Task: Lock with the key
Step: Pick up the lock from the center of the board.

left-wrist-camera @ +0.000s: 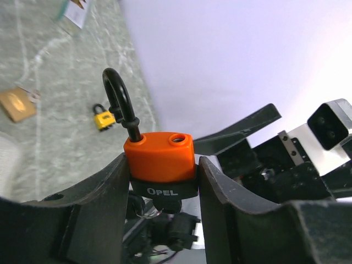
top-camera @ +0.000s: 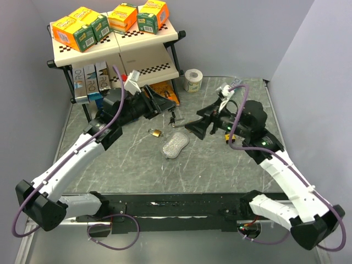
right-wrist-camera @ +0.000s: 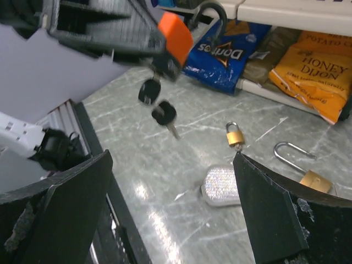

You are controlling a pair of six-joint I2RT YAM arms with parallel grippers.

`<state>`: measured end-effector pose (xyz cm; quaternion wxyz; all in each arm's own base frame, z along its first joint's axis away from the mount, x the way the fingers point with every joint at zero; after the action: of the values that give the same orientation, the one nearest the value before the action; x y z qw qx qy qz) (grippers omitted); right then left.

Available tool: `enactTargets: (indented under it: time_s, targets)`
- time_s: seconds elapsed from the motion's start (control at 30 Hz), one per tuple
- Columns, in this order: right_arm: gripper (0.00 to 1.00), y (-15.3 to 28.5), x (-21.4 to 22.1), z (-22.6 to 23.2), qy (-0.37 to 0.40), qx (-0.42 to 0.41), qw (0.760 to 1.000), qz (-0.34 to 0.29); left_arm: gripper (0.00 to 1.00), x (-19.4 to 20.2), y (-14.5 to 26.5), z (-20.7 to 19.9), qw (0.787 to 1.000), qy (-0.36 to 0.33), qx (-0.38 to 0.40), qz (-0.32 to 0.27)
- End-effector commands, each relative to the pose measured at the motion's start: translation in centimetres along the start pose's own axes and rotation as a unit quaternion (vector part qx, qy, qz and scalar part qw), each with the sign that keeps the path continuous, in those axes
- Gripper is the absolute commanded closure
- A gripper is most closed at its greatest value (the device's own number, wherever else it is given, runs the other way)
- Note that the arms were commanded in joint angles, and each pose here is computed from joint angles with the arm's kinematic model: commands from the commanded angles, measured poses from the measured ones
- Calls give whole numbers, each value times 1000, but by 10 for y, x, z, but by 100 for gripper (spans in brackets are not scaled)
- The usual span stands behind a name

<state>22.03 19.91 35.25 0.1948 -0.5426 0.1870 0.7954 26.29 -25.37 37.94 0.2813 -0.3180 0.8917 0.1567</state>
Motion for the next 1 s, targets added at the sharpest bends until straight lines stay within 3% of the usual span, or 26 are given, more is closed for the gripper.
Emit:
enactTargets:
  time_s: [0.0,0.53,0.97]
  targets:
    - [1,-19,-38,3,10,41,996,-76,99,-9,-5,-32,997,39,60,-32]
    - [5,-57,-56,10,76,64,990,-100,99,-11,-19,-45,993,85,67,-46]
    - [41,-68,-55,-14,107,139,979,-100,96,-11,-23,-56,990,104,88,-42]
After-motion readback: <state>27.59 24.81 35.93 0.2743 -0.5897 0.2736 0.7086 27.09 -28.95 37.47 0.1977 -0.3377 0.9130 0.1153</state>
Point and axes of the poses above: each gripper's point midway between its finger pads, its own y axis back along the fingers, its own z axis along the line the jaws close on, x = y × z, the point moved 4 cm from there along y, back along the fingers, and after that the axes turned 4 degrees about -y, right-handed, at the moved point
